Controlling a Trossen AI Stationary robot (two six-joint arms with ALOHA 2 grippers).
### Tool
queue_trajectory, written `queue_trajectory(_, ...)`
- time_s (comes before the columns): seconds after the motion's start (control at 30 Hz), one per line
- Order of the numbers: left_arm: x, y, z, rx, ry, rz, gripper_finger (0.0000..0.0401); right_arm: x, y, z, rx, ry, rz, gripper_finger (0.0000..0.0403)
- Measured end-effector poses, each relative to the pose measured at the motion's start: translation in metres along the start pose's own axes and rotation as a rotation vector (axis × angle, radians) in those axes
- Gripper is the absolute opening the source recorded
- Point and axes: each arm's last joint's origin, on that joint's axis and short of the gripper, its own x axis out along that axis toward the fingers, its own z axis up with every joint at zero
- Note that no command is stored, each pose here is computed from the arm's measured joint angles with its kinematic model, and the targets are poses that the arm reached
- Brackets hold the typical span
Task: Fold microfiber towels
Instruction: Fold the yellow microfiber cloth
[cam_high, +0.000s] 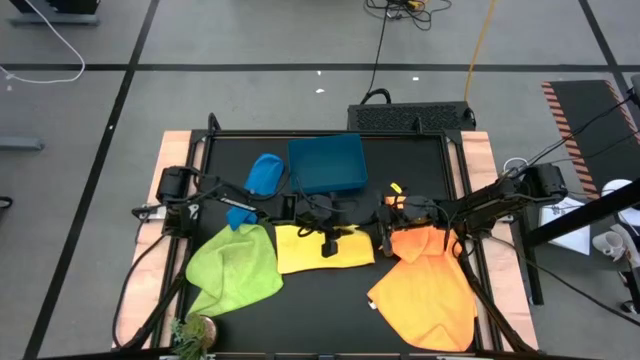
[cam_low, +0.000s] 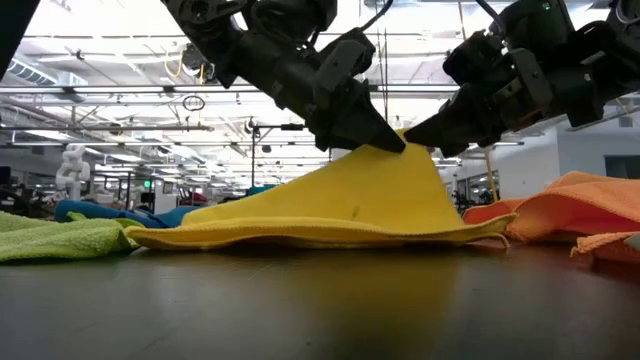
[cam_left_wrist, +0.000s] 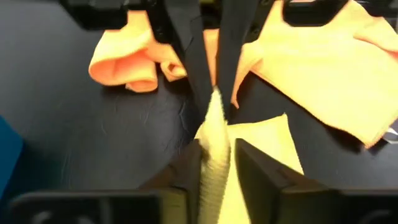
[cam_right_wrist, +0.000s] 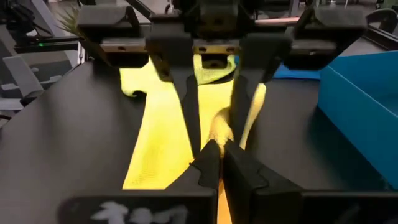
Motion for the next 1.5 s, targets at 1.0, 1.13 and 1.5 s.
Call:
queue_trajectory(1.0,-0.009,-0.001,0.008,0.16,-0.017,0.043,0.0001,-0.006,-0.002,-0.029,0.239,0.278,0.026,0.0179)
queue_trajectory(1.13,-0.016,-0.002,0.014,0.167,-0.027,0.048,0.0001,-0.01,0.0,-0.036,0.316,0.313,0.11,0.018)
queue_trajectory(1.5,-0.022,-0.001,0.018,0.166,-0.041,0.097,0.0001,-0.009,0.004,-0.04,0.381,0.302,0.124,0.018)
